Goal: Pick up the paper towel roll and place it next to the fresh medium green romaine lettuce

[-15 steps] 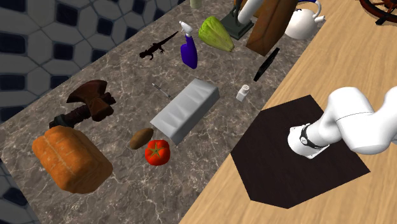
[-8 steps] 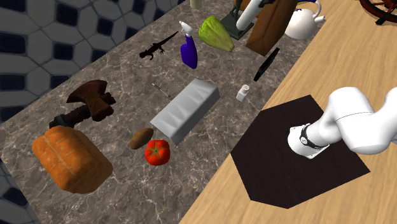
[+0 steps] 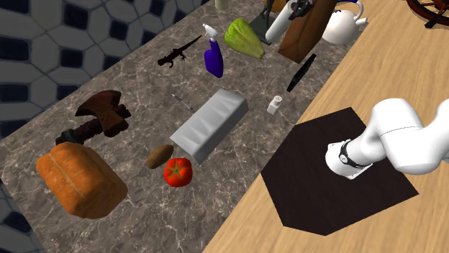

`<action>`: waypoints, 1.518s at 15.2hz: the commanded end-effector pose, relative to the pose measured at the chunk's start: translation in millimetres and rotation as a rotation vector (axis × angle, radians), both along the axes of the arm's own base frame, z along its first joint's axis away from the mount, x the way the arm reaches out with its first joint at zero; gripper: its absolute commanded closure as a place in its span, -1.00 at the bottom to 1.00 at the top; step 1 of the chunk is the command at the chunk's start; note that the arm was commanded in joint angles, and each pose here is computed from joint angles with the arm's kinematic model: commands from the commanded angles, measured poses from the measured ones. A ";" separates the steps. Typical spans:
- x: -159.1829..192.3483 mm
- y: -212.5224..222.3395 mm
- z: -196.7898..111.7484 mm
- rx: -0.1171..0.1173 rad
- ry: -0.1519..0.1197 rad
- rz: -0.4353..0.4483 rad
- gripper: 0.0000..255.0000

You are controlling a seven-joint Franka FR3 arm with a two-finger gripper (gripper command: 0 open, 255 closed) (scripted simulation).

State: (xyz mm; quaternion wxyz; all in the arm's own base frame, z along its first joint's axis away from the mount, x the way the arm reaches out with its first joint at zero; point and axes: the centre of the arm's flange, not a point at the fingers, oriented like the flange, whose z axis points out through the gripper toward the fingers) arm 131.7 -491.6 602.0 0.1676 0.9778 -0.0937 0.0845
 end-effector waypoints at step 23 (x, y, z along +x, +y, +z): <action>0.4 -0.9 -107.2 0.000 0.000 0.000 1.00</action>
